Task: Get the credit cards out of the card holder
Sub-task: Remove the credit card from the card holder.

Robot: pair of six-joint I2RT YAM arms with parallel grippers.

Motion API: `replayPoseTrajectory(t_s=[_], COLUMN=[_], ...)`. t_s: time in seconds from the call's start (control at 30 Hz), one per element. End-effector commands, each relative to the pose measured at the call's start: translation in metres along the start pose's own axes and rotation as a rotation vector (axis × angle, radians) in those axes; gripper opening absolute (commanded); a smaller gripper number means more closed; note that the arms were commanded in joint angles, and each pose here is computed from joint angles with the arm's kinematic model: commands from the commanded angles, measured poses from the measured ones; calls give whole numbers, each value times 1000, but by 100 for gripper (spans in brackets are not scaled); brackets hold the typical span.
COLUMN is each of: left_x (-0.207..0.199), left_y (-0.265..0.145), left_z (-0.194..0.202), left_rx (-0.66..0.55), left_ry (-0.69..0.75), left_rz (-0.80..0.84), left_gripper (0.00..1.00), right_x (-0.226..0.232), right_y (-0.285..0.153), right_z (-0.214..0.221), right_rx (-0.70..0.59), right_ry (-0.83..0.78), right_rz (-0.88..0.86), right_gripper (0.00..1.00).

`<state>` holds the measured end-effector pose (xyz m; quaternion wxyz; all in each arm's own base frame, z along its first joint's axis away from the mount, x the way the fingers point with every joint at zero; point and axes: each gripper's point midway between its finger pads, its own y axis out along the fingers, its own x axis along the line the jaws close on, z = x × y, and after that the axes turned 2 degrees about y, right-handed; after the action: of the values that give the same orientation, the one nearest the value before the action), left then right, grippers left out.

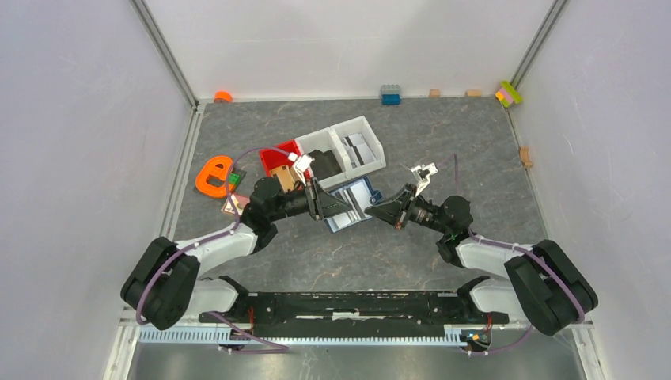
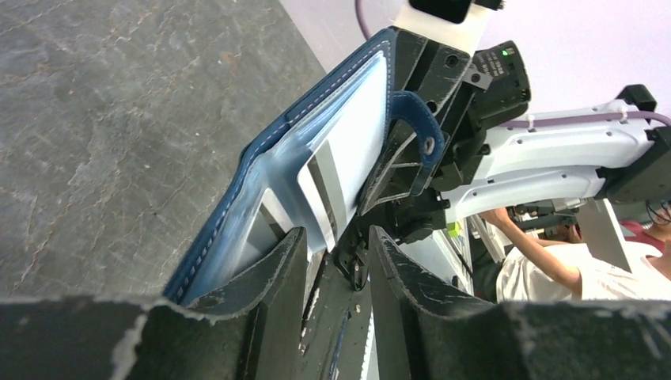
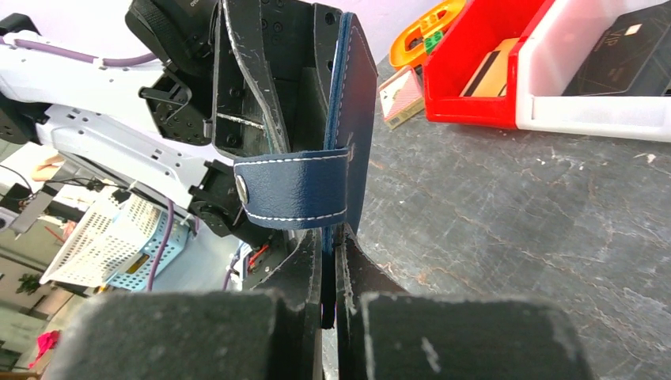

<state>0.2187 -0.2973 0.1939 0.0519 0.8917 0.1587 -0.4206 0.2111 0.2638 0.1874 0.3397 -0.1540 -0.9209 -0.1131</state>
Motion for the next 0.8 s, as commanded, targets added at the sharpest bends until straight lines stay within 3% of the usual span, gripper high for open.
replayPoseTrajectory(t_s=[0.0,0.2,0.4,0.43,0.5,0.63,0.77], left_x=[-23,-25,-32,-32,-29,-18,-11], left_y=[5,7,3,2,1,4,8], left_z=[-14,-13,-16,-16,-17,-14,-11], left_rx=[-24,-14,-42,-48,-51,-32,-10], left_ry=[30,14,35,42,48,37,13], left_rz=[93,113,140,131,108,57,39], left_gripper=[42,38,8,5,2,2,2], right_x=[30,35,33,32,31,23,15], right_y=[1,4,6,6,6,6,3], right_z=[-12,-9,-6,-6,-6,-7,-10], right_rx=[-32,-21,-10,-8,-8,-13,-24], right_ry=[-50,-33,-38,-39,-48,-81,-117], right_rz=[-137,-169,-166,-162,-156,-109,-52], right_gripper=[0,0,0,5,22,47,57])
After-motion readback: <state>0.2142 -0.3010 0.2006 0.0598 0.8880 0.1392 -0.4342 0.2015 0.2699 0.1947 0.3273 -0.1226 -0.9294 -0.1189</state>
